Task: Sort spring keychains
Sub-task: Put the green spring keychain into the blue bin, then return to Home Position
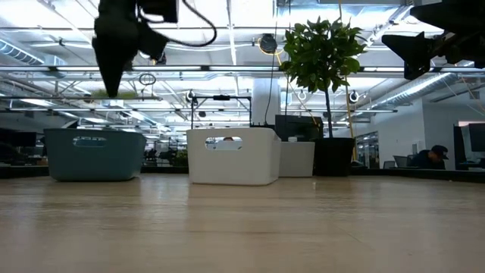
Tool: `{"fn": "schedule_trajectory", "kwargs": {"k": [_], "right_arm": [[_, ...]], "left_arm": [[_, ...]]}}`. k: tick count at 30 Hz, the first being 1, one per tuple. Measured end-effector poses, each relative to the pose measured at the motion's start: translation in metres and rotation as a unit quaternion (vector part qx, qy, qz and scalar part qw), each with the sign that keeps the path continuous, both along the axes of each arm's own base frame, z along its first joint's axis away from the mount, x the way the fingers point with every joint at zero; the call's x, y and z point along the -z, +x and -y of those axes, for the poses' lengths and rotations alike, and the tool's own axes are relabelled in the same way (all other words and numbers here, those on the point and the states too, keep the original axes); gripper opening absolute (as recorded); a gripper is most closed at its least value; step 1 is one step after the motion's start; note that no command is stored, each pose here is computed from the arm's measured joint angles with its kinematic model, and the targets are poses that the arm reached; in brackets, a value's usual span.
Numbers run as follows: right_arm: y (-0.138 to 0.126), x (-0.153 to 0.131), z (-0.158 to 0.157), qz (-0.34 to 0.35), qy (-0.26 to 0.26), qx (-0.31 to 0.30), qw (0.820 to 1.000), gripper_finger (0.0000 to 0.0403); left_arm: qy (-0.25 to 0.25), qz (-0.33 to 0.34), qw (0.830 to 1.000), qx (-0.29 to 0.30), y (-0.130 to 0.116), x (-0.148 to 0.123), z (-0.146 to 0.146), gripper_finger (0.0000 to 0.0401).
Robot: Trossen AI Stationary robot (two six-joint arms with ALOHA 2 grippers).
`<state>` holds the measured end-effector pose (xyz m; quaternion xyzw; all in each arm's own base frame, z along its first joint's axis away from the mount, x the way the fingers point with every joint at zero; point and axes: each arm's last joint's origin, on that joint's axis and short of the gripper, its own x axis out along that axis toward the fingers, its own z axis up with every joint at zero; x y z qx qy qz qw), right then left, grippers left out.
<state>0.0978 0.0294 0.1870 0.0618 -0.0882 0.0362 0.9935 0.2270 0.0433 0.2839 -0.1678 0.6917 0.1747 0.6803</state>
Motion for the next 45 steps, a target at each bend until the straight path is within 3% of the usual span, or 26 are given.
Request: {"fn": "schedule_trajectory", "kwargs": {"k": [19,30,45], "right_arm": [[0.000,0.000,0.000,0.002,0.001,0.000,1.000,0.0267],[0.000,0.000,0.000,0.002,0.001,0.000,1.000,0.0267],[0.000,0.000,0.000,0.002,0.001,0.000,1.000,0.0267]], "left_arm": [[-0.022,-0.002,0.998,-0.051,-0.042,0.098,-0.060,0.0014],[-0.030,0.011,0.998,-0.056,-0.049,0.114,-0.069,0.0019],[-0.025,0.021,0.996,-0.083,-0.045,0.114,-0.066,0.0304]]}}
